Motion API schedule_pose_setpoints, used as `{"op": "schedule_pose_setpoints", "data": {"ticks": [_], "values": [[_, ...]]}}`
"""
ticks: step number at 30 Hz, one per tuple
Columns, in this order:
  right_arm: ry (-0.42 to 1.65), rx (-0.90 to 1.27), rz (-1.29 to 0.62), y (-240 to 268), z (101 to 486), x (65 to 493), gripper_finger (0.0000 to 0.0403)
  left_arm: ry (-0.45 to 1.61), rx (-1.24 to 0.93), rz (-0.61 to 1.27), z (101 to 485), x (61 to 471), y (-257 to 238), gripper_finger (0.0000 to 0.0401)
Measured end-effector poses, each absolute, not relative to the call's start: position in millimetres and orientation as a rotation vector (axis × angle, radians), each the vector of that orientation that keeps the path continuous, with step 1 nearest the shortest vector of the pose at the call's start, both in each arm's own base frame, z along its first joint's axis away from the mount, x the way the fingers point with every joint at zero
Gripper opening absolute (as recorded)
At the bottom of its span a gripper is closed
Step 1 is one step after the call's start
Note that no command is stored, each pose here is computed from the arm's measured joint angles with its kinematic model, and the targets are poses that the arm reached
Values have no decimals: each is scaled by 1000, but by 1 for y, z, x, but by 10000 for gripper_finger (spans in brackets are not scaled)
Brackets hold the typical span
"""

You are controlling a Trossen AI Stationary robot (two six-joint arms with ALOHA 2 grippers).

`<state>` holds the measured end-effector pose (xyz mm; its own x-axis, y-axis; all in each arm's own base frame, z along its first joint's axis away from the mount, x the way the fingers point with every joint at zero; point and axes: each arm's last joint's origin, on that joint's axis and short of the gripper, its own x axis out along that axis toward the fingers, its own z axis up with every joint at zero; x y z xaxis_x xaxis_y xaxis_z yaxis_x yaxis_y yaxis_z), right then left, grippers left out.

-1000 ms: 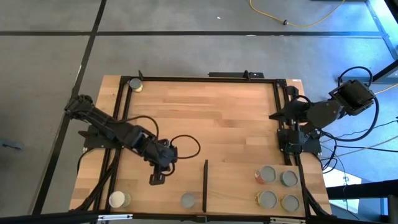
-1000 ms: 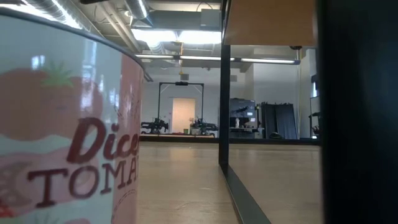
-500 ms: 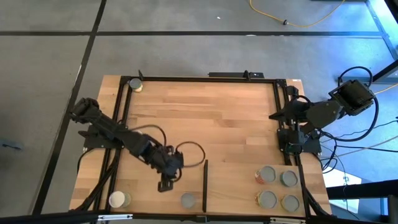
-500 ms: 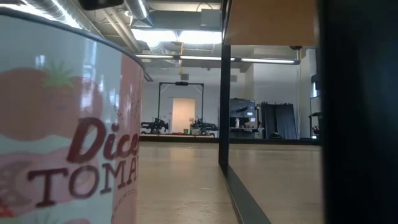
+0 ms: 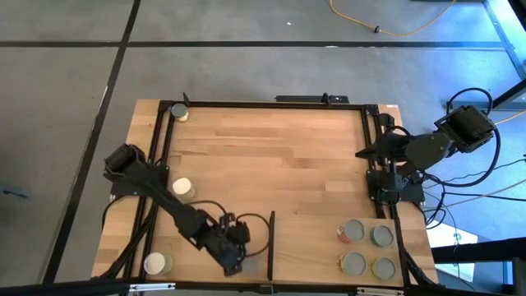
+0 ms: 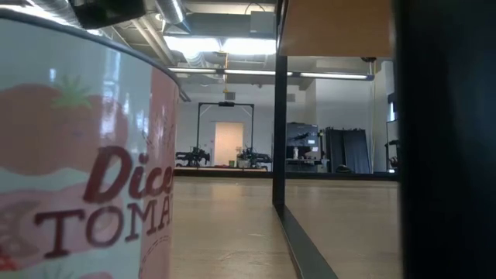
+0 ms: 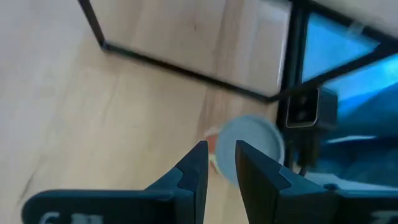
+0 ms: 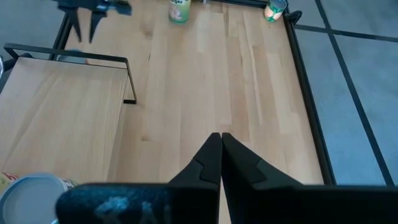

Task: Pick and place cans onto a shelf
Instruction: Put the canned diced tomato on the shelf

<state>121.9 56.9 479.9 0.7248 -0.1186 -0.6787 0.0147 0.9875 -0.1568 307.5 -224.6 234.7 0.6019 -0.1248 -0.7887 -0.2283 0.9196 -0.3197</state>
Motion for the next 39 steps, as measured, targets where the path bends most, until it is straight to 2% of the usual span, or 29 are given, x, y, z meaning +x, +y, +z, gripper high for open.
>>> {"op": "schedule_pose_setpoints", "data": {"ticks": [8, 23, 31, 39], "values": [[757, -144, -73, 57, 480, 122, 8, 907, -443, 35, 215, 311, -246, 74], [757, -144, -73, 57, 480, 122, 8, 961, -341, 107, 205, 303, -245, 73], [757, -144, -73, 57, 480, 122, 8, 958, -350, 109, 204, 304, -245, 73], [757, -145, -73, 57, 480, 122, 8, 963, -376, 117, 188, 309, -252, 73]]}}
